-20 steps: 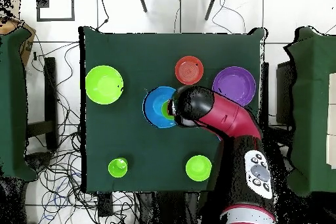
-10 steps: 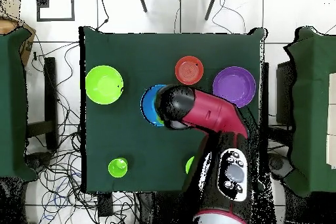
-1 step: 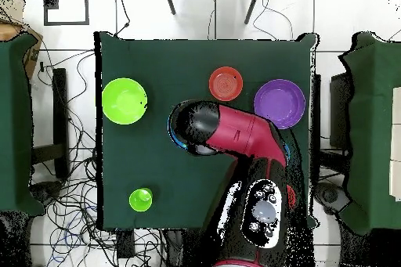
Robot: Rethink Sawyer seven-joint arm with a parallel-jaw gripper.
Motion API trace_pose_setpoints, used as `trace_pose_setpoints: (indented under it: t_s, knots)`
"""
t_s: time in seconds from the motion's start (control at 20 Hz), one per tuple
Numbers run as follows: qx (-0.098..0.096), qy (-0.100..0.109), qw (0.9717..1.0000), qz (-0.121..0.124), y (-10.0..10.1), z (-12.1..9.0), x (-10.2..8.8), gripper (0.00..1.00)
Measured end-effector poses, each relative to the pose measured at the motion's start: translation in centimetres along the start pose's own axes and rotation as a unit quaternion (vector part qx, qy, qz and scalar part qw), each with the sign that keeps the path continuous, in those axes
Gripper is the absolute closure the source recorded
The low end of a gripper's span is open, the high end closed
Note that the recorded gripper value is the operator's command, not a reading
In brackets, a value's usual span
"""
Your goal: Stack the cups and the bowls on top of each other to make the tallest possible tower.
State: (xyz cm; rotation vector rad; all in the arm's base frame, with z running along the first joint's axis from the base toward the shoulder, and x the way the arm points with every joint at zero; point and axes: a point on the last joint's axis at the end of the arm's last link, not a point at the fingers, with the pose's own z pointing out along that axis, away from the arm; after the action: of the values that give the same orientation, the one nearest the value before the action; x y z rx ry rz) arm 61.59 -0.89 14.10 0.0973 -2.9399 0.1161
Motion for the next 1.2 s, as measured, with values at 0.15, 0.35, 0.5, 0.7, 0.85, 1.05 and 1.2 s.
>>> trace_pose_setpoints:
  t_s: [0.15,0.35,0.5,0.7,0.85,1.05,1.2]
  knots:
    - [-0.001,0.0,1.0,0.005,-0.7,0.0,0.1,1.0]
    - [-0.003,0.0,0.9998,0.018,-2.3,0.2,0.2,1.0]
    - [-0.001,-0.007,0.9996,0.028,-3.6,0.3,0.1,1.0]
    - [0.0,-0.016,0.9991,0.039,-5.2,0.5,0.1,1.0]
    - [-0.001,-0.017,0.9988,0.047,-6.0,0.7,0.2,1.0]
    - [-0.001,-0.016,0.9987,0.047,-6.1,0.7,0.3,1.0]
    - [0.001,-0.016,0.9988,0.045,-5.9,0.7,0.3,1.0]
